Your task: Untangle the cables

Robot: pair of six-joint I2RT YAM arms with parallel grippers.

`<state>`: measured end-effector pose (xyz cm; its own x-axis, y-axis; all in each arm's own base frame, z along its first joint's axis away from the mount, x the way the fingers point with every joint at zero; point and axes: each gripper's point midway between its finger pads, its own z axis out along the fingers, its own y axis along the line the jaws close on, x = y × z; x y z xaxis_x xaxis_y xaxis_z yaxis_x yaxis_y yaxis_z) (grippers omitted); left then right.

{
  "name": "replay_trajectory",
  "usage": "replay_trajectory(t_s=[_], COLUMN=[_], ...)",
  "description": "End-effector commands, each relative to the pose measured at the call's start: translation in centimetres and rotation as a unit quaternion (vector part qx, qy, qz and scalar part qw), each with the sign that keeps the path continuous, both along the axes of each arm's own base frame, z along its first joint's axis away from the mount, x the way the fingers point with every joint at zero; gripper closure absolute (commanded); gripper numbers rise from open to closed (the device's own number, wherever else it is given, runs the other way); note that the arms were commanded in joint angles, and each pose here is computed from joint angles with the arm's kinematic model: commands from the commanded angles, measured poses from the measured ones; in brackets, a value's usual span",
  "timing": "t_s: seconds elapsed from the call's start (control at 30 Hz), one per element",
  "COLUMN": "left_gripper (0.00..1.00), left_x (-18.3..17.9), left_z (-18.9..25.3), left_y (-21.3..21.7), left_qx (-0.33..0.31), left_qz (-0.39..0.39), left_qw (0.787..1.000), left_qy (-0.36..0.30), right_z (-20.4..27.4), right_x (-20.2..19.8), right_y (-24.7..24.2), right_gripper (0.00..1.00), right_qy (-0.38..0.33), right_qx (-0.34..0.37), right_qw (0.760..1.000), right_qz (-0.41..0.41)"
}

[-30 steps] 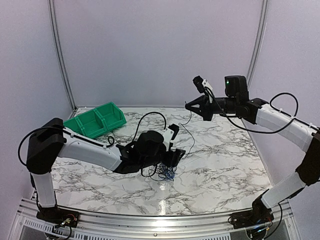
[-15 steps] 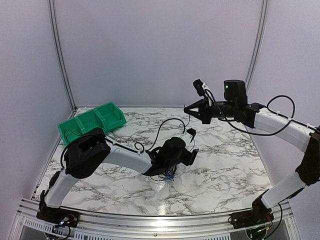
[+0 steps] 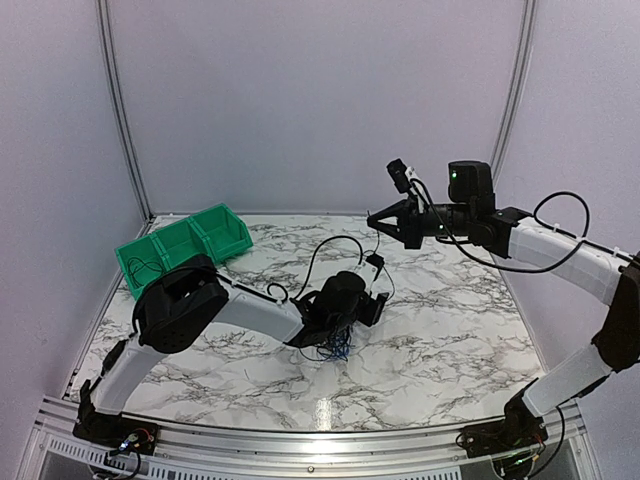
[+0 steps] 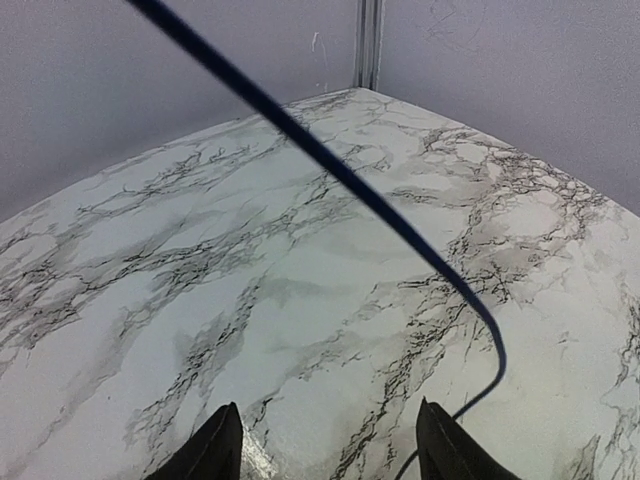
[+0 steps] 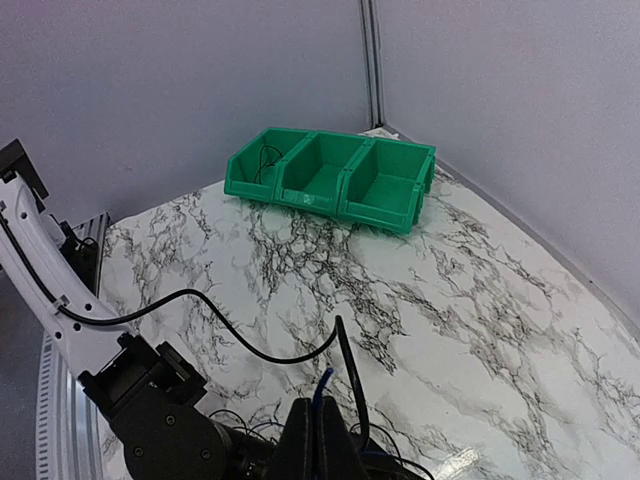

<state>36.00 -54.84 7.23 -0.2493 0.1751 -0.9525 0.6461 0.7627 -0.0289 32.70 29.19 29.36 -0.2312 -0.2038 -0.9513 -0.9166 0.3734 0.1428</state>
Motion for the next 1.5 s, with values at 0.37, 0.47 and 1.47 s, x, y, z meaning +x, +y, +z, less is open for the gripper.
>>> replay_trajectory(t_s=[0.37, 0.47, 1.47], left_gripper=[0.42, 0.43, 0.34], left_x=[-2.9, -2.0, -3.2], left_z=[-0.5, -0.3, 0.7], left_y=[-3.4, -1.3, -0.1], left_qx=[-0.028, -0.021, -0.042], left_qz=[-0.102, -0.034, -0.011], left_qw=[0.993, 0.997, 0.994], left_qy=[-0.06, -0.061, -0.104], right_z=[1.3, 1.3, 1.1], right_x=[-0.2, -0.1, -0.6], right_y=[0.1, -0.1, 0.2], right_gripper=[1.0, 1.0, 1.0], right_qy=[-0.003, -0.01, 0.008], right_qx=[0.023, 0.019, 0.028], right_qw=[1.0, 1.0, 0.999], right_qz=[0.012, 0.008, 0.026])
